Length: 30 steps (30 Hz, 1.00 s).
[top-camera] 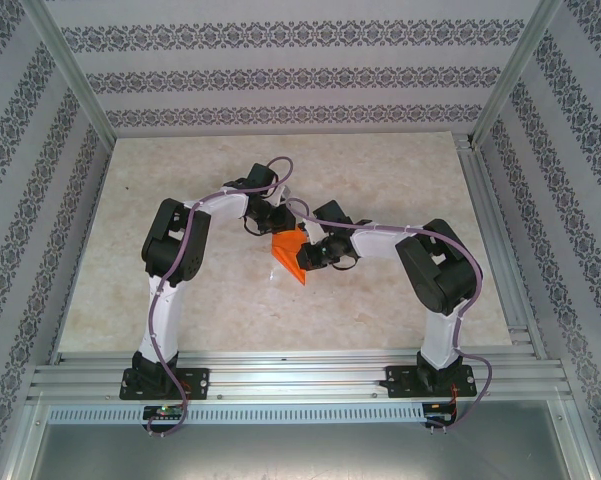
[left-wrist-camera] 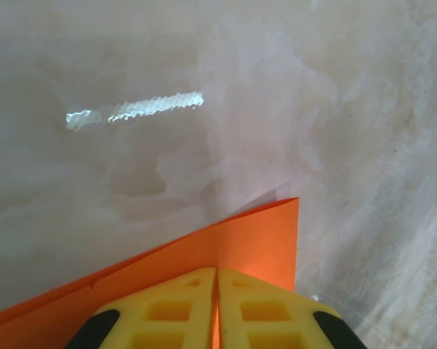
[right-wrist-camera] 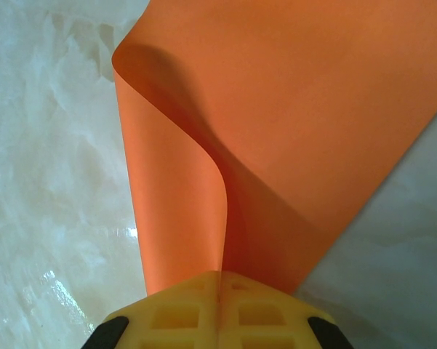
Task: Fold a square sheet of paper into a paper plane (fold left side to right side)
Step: Third fold the triangle at the center of the table.
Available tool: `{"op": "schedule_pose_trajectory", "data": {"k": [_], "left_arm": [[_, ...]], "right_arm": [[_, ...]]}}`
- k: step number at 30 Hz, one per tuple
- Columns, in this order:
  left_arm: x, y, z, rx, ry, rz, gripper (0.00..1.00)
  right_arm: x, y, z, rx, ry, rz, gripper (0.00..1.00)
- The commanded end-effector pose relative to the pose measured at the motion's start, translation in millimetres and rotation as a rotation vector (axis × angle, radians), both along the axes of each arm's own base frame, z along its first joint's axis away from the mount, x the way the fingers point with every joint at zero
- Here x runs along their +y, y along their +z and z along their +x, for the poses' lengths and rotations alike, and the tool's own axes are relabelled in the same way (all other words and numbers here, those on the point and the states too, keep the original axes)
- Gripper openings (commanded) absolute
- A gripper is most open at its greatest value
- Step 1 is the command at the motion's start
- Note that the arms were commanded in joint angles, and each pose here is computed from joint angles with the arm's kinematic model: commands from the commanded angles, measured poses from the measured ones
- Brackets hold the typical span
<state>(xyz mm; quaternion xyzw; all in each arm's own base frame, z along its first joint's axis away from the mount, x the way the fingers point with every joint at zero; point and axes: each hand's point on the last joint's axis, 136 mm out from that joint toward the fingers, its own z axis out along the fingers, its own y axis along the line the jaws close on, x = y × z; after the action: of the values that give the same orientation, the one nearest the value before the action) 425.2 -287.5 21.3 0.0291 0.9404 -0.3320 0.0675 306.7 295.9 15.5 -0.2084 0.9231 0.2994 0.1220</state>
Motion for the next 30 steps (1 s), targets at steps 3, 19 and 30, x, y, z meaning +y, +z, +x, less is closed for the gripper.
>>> {"op": "schedule_pose_trajectory", "data": {"k": [3,19,30], "left_arm": [[7.7,-10.0,-8.1,0.023,-0.009,0.073,0.12],[56.8,118.3,18.1,-0.180,0.072,0.039,0.29],[16.6,85.2,-59.3,-0.069,0.034,-0.199,0.08]], "right_arm": [[-15.4,-25.2,-7.0,0.027,0.001,-0.073,0.00],[-18.3,-32.4,-11.6,0.040,0.011,-0.114,0.00],[-15.4,-33.2,-13.2,0.037,0.027,-0.130,0.00]]}}
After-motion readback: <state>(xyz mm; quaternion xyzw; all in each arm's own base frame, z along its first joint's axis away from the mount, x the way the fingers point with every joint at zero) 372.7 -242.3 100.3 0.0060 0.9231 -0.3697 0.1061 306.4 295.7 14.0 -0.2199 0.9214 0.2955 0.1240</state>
